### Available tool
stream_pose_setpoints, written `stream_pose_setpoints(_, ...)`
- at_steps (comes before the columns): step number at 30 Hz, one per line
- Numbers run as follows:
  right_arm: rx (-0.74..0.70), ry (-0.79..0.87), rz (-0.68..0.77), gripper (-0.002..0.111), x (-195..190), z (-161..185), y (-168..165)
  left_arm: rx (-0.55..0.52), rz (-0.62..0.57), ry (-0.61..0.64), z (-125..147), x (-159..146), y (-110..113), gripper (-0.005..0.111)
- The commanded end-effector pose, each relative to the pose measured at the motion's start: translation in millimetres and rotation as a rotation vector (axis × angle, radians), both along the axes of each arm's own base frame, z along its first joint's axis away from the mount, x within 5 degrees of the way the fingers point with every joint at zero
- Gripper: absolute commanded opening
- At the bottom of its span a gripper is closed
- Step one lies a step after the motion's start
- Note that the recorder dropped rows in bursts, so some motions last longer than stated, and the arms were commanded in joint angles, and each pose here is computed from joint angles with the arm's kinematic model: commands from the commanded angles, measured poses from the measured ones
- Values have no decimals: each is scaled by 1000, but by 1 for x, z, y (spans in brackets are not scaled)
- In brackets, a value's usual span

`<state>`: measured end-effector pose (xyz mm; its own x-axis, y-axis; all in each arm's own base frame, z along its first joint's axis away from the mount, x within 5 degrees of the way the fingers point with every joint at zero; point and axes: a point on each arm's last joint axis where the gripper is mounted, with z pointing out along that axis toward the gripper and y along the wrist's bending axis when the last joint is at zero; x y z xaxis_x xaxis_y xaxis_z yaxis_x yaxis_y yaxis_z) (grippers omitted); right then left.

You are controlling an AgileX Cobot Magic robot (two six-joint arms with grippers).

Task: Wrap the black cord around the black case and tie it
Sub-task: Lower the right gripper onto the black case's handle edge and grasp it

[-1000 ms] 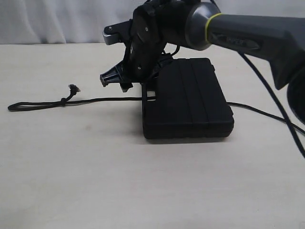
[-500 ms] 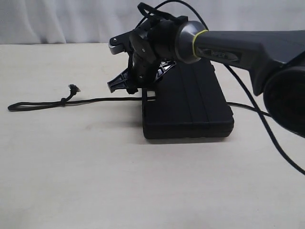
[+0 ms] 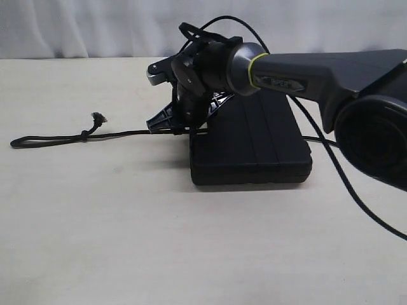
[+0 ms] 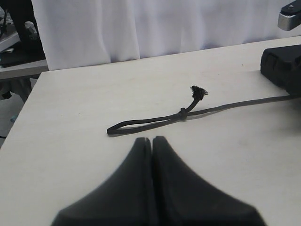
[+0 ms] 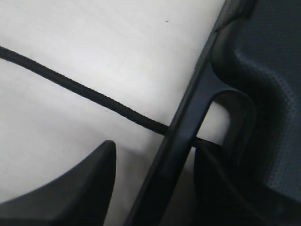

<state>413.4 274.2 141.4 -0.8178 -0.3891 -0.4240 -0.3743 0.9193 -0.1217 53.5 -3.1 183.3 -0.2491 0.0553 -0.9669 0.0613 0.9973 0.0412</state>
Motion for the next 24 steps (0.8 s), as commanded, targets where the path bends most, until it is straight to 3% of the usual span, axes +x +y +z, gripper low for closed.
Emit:
stream_pose_setpoints(1, -48, 2, 5, 49, 1, -3, -2, -9, 2, -11, 0, 0, 0, 0)
stream_pose_setpoints(9, -56, -1, -3, 48, 1, -5, -3, -9, 2, -11, 0, 0, 0, 0)
stream_pose_setpoints(16, -62, 5, -5, 21, 1, -5, -3, -9, 2, -11, 0, 0, 0, 0)
stream_pose_setpoints(24, -73, 16, -11, 4, 0, -5, -5, -9, 2, -11, 0, 0, 0, 0)
